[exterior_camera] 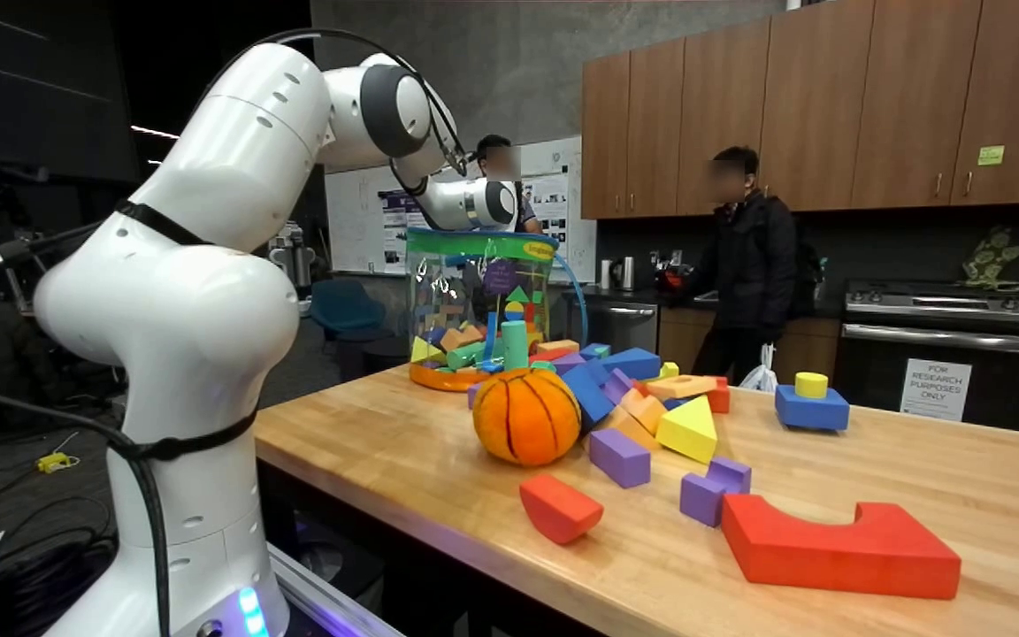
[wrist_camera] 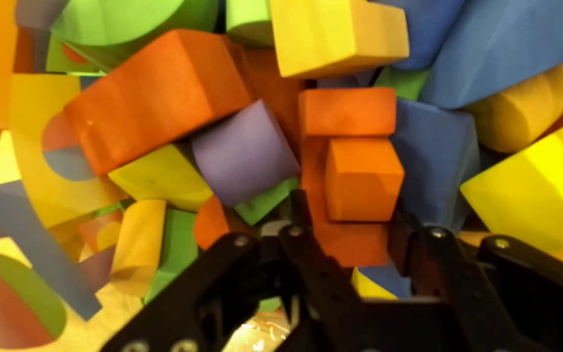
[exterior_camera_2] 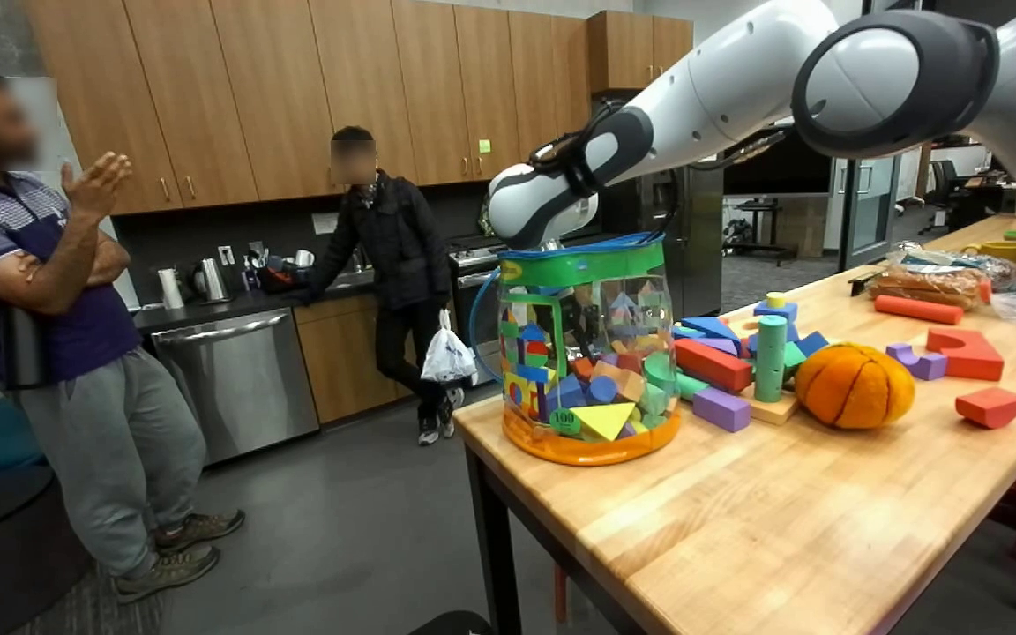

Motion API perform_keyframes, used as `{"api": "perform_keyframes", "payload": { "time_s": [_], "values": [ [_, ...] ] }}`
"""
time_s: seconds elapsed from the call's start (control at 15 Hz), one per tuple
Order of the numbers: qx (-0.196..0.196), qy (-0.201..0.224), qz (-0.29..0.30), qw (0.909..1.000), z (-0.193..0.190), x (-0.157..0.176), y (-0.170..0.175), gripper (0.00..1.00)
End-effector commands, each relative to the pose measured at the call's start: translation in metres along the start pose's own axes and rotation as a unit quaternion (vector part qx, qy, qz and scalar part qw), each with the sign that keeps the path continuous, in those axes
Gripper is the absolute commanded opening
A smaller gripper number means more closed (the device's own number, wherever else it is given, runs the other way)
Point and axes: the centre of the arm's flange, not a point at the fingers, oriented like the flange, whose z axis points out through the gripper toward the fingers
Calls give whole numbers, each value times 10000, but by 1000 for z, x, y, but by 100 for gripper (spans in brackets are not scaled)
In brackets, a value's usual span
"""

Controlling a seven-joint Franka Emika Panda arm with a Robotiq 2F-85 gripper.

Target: Move the orange block from the bag to the table

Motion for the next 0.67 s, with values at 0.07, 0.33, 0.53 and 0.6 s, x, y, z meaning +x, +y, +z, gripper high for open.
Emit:
{"api": "perform_keyframes", "payload": {
  "time_s": [0.07, 0.33, 0.53, 0.6],
  "values": [
    [-96, 121, 119, 9998, 1, -7, 4, 14],
    [-124, 284, 2, 9995, -17, -12, 2, 14],
    [-309, 441, -280, 9982, -45, -27, 2, 14],
    [-387, 526, -360, 9972, -54, -31, 2, 14]
  ]
}}
